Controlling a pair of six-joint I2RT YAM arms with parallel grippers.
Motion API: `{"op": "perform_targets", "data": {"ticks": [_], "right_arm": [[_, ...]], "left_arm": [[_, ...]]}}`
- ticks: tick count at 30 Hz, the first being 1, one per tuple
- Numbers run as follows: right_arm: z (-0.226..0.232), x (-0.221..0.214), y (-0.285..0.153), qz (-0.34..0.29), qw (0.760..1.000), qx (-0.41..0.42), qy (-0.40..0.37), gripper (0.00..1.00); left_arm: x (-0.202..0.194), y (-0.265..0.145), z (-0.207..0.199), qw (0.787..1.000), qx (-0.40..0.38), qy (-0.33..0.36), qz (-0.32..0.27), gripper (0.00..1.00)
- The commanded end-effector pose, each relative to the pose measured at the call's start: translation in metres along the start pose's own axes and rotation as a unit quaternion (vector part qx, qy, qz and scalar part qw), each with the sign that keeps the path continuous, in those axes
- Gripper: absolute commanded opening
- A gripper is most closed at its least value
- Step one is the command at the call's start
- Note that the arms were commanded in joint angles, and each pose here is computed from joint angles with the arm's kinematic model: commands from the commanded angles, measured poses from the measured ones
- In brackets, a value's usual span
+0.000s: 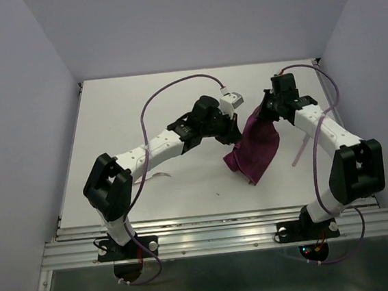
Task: Fold the napkin into a case and place the utensils inside
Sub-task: Turn over the upper triangle folded napkin at the center of the board.
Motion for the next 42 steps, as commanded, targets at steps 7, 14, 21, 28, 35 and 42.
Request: {"op": "perform_targets", "data": {"ticks": [7,14,21,28,35,42], "right_arm": [[0.032,0.095,0.016,-0.13,0.99,0.047,0.015,0.01],[0.026,0.117,-0.032,-0.188,0.982,0.022,0.021,0.01],[0.005,0.11,-0.115,-0.244,0.97,-0.018,0.016,0.01],[-0.033,0.075,-0.168,-0.254,0.962,-0.097,0.009,0.01],[-0.051,0.059,-0.206,-0.24,0.96,-0.141,-0.02,0.01],[-0.018,0.07,-0.131,-0.172,0.981,-0.065,-0.07,0.01]], "left_arm": [[0.014,-0.013,-0.007,0.999,-0.032,0.007,0.01,0.0],[0.037,-0.036,-0.04,0.998,-0.061,0.023,-0.011,0.0],[0.03,-0.043,-0.103,0.994,-0.092,0.055,-0.009,0.0],[-0.003,-0.035,-0.163,0.987,-0.141,0.074,0.028,0.0],[-0.022,-0.042,-0.195,0.975,-0.203,0.073,0.052,0.0],[-0.04,-0.03,-0.159,0.973,-0.214,0.049,0.072,0.0]]}}
Point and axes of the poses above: each gripper's point midway between its finger pads, its own y axis out along the fingers, its own z axis along the line the jaws close on, x = y × z, the point moved 2 cm from there along -y, back along the fingers, and after that the axes turned 12 degrees about -y, right-handed, at the moved point
